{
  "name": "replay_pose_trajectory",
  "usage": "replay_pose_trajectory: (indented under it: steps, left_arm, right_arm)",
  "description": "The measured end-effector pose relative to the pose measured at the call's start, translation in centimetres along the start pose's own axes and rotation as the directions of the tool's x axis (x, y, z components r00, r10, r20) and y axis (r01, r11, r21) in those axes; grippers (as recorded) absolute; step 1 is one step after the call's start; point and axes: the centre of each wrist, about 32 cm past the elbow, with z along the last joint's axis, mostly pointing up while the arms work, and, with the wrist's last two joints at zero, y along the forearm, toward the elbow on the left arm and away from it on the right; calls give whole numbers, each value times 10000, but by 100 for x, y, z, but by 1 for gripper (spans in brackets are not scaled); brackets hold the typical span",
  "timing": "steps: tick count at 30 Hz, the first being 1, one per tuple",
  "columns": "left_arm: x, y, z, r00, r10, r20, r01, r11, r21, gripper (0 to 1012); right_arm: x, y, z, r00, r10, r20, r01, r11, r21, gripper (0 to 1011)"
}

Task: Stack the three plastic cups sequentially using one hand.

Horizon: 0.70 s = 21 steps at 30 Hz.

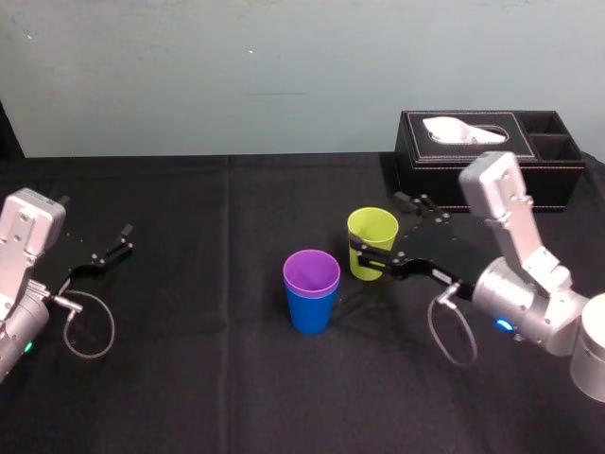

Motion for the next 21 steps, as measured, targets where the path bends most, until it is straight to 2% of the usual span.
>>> replay_pose_trajectory:
  steps: [2, 9, 17, 18, 21]
  left_arm:
    - [0, 0, 0, 10000, -1, 0, 1, 10000, 0, 1010]
    - [0, 0, 0, 10000, 0, 0, 0, 10000, -1, 1010]
    - [0, 0, 0, 10000, 0, 0, 0, 10000, 0, 1010]
    - [0, 0, 0, 10000, 0, 0, 0, 10000, 0, 1010]
    - [0, 0, 0, 10000, 0, 0, 0, 10000, 0, 1010]
  right_arm:
    - [54, -40, -32, 9998, -184, -91, 183, 9998, -38, 1003]
    - [155, -121, -140, 9982, -511, -304, 504, 9985, -210, 1003]
    - [192, -159, -233, 9973, -502, -532, 481, 9980, -400, 1003]
    - [201, -167, -287, 9965, -453, -697, 417, 9978, -518, 1003]
    - [205, -172, -337, 9951, -356, -920, 300, 9977, -609, 1003]
